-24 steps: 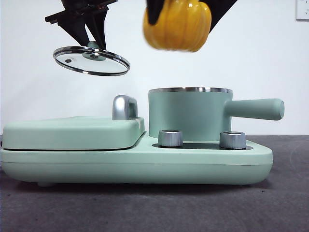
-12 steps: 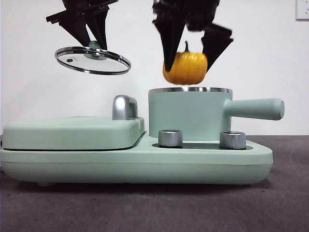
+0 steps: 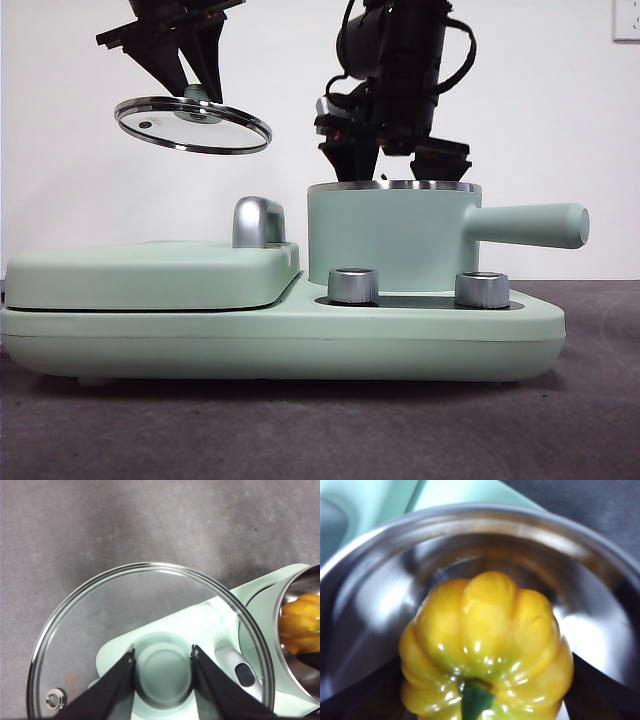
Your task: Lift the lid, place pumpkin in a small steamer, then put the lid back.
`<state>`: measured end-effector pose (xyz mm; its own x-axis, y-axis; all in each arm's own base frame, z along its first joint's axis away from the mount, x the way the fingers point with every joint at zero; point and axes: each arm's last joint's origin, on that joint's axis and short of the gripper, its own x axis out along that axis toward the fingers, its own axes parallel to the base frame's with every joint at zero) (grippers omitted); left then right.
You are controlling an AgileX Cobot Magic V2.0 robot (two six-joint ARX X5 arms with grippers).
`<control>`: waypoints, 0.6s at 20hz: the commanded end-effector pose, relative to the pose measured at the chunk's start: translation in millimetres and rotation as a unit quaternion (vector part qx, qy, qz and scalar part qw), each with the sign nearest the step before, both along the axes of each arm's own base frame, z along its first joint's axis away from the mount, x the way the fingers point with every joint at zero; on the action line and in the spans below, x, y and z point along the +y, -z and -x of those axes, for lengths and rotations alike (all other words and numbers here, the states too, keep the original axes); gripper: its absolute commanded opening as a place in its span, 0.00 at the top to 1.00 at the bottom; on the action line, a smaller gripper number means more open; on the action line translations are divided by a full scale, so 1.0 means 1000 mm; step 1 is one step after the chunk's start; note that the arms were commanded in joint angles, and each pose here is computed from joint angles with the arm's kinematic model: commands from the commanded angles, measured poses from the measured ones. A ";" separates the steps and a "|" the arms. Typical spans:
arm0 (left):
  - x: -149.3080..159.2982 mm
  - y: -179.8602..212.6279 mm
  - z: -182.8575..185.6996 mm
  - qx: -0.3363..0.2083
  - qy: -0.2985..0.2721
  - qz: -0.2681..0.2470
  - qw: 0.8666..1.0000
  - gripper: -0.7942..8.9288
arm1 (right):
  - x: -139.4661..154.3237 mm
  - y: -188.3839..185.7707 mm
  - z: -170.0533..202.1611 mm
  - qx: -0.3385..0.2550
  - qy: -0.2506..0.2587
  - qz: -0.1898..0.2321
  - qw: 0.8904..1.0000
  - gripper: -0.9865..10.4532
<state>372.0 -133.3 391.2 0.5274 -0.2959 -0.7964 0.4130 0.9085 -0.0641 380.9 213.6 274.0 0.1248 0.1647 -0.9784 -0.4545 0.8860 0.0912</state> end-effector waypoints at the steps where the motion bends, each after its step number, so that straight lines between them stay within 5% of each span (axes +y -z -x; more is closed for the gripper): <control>1: 0.000 -0.015 0.003 -0.033 0.004 0.010 0.999 0.90 | 0.007 0.009 -0.003 0.016 -0.011 -0.003 1.000 0.71; 5: 0.000 -0.015 0.003 -0.033 0.004 0.010 0.999 0.90 | 0.008 0.016 -0.005 0.024 -0.010 0.002 1.000 0.70; 12: 0.001 -0.015 0.002 -0.033 0.003 0.010 0.999 0.90 | 0.008 0.016 -0.004 0.029 -0.004 0.004 1.000 0.51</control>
<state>372.5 -131.7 391.2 0.5287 -0.2937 -0.7964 0.4094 0.9101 -0.0638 383.8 215.9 263.4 0.0888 0.1682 -0.9818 -0.4534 0.8844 0.1105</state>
